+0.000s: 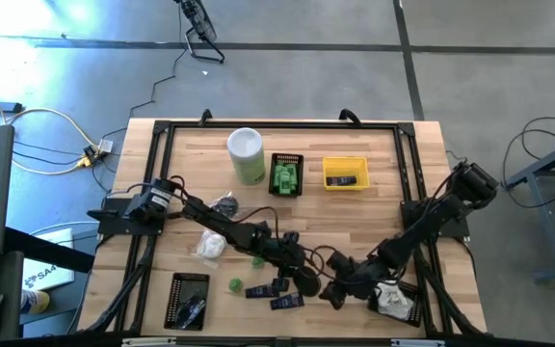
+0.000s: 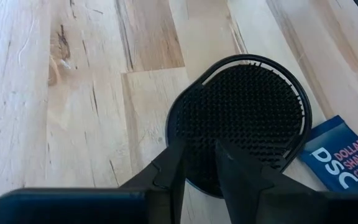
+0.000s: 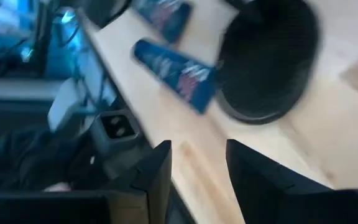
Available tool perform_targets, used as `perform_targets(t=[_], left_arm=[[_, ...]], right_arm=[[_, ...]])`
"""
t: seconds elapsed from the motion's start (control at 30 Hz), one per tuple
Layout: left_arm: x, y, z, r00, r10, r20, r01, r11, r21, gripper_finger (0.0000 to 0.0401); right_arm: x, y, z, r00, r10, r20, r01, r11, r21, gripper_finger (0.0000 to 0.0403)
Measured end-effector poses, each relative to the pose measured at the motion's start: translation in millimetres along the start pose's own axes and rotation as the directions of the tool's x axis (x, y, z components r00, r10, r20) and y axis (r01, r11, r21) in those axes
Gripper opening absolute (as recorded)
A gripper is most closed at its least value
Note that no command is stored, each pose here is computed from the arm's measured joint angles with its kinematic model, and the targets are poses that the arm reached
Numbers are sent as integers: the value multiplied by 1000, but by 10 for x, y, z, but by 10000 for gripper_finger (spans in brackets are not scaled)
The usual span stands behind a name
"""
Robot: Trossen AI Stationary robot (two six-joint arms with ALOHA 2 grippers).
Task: Pick & Place Travel size toiletries
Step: Put the black hair brush into the bottom left black bin
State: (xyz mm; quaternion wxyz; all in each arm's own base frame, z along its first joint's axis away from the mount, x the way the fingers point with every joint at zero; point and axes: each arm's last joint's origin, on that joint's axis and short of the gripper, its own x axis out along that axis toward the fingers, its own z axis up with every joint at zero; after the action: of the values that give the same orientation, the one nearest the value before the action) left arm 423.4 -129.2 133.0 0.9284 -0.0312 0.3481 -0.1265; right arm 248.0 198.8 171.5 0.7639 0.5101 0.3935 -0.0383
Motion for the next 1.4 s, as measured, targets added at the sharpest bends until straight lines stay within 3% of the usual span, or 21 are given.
perform_targets(t=[0.1, 0.3, 0.63, 0.73, 0.83, 1.0, 1.17, 1.4], left_arm=[[0, 0, 0, 1000, 0, 0, 0, 1000, -2, 83], [0, 0, 0, 1000, 0, 0, 0, 1000, -4, 83], [-2, 0, 1, 1000, 2, -1, -2, 1000, -4, 83], [-2, 1, 1, 1000, 4, -1, -4, 1000, -7, 83], [-2, 1, 1, 1000, 4, -1, -4, 1000, -7, 83], [-2, 1, -1, 1000, 4, -3, -4, 1000, -7, 83], [-3, 1, 0, 1000, 4, -3, -4, 1000, -6, 83], [-3, 0, 3, 1000, 3, 0, -3, 1000, -6, 83]], right_arm=[[-81, 94, 5, 996, 72, -50, -74, 997, -38, 136], [-255, 179, 35, 991, 115, -66, -119, 991, -67, 119], [-473, 201, 45, 983, 101, -152, -117, 988, -98, 95], [-486, 152, 46, 989, 46, -142, -59, 995, -85, 92], [-482, 32, 45, 988, -78, -130, 74, 997, -40, 91], [-522, -185, 19, 936, -299, -184, 316, 946, 71, 91], [-535, -200, -24, 925, -315, -212, 337, 938, 76, 91], [-522, -203, 65, 946, -322, -18, 323, 943, 85, 91]])
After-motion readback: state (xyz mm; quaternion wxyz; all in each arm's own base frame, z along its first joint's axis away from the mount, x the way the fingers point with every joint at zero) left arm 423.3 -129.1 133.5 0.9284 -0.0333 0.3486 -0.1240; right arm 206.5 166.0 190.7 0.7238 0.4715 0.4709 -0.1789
